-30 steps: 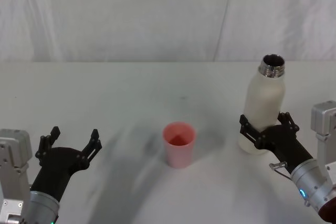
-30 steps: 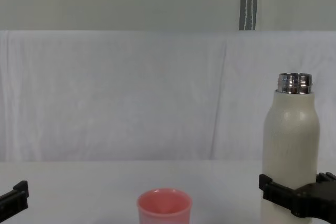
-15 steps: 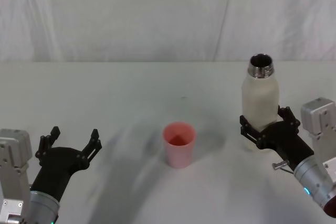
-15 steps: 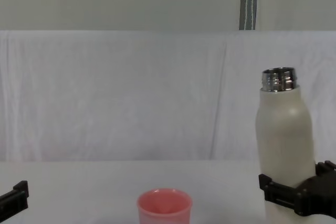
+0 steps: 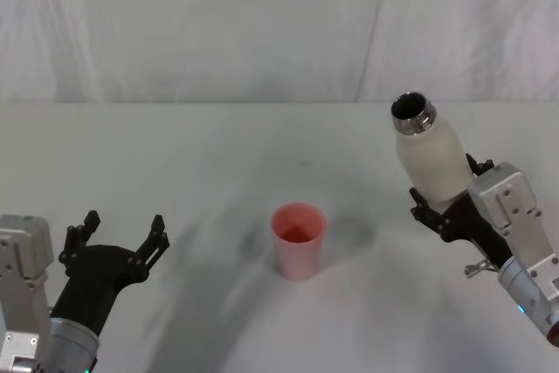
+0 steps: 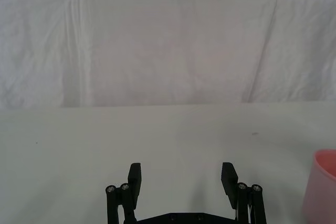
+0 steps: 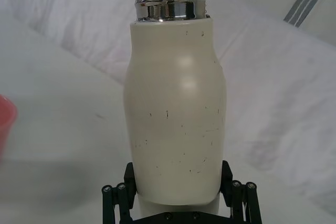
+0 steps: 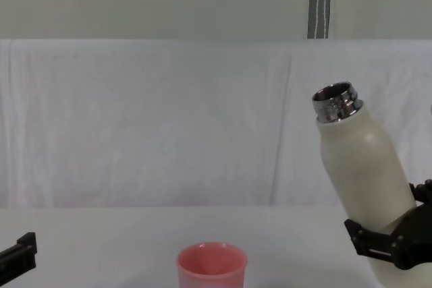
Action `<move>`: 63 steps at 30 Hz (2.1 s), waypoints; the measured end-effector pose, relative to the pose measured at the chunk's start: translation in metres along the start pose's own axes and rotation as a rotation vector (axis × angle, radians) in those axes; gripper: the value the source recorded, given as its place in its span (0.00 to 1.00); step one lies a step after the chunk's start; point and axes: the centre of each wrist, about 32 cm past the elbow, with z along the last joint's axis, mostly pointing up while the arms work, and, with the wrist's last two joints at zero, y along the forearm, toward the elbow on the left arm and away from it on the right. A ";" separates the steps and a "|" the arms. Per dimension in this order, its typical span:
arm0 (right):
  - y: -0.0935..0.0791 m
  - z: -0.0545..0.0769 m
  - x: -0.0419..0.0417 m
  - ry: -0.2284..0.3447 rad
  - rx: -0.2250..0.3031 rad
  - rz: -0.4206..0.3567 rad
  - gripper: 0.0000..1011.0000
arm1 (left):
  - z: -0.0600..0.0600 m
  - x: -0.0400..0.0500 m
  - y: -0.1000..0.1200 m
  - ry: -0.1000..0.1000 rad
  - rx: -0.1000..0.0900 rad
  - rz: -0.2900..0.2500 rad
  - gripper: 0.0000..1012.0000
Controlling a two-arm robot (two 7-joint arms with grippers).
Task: Grasp the thermos with one hand and pour water into the cup lid.
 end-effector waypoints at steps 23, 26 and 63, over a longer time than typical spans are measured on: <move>-0.004 0.000 0.0005 -0.384 -0.052 -0.040 0.94 | 0.000 0.0000 0.000 0.000 0.000 0.000 0.99; -0.005 0.000 -0.0018 -0.428 -0.054 -0.046 0.94 | 0.000 0.0000 0.000 0.000 0.000 0.000 0.99; 0.000 -0.002 -0.0150 -0.683 -0.045 0.007 0.94 | 0.000 0.0000 0.000 0.000 0.000 0.000 0.99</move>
